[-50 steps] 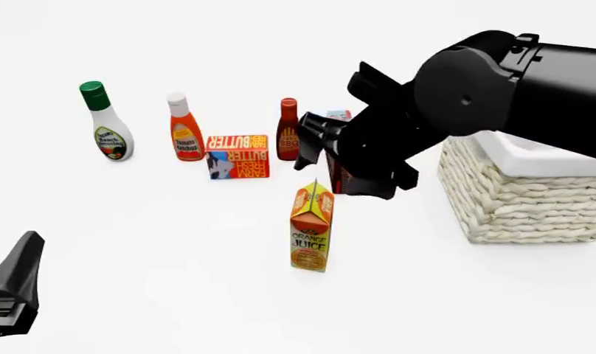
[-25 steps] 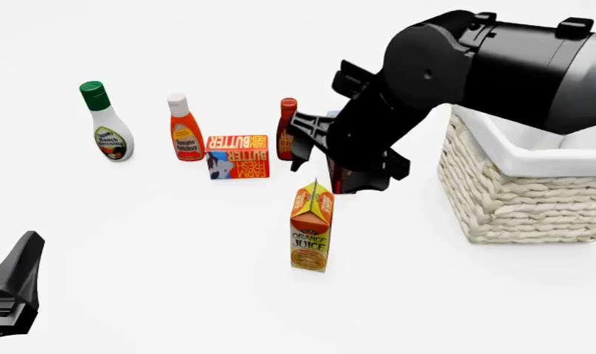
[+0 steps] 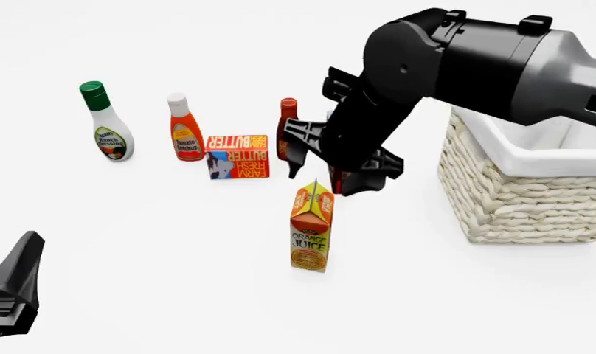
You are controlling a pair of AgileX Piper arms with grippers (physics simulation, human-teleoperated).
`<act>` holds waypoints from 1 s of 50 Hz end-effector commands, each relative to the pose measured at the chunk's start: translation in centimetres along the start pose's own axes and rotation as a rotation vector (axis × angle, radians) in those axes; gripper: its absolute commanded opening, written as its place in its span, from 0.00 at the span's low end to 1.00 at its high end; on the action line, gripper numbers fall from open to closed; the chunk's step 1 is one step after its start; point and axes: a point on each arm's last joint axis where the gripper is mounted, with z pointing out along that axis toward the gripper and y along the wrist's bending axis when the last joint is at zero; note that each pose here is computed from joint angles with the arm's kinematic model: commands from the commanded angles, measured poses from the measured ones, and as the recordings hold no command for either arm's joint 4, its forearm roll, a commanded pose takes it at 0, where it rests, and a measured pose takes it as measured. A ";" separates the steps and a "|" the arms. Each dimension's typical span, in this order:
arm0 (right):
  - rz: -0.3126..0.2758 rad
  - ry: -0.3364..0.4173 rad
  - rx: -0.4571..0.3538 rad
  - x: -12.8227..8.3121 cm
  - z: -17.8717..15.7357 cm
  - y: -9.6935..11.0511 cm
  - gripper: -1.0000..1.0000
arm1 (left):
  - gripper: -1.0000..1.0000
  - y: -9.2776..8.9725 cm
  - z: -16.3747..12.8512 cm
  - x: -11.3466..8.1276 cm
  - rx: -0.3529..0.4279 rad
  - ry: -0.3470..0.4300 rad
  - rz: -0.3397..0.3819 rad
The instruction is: Pick the orange juice and place it in the basket.
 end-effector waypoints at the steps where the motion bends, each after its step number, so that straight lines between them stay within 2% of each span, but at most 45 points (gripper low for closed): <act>1: -0.013 0.019 0.018 0.0 0.3 0.4 1.00 | 1.00 0.0 0.0 0.0 0.000 0.000 0.000; 12: -0.025 0.040 0.055 -1.1 0.3 0.4 1.00 | 1.00 0.0 0.0 0.0 0.000 0.000 0.000; 31: -0.025 0.075 0.095 -1.5 0.4 0.8 1.00 | 1.00 0.0 0.0 0.0 0.000 0.000 0.000; 50: -0.047 0.108 0.134 -2.2 2.0 0.8 1.00 | 1.00 0.0 0.0 0.0 0.000 0.000 0.000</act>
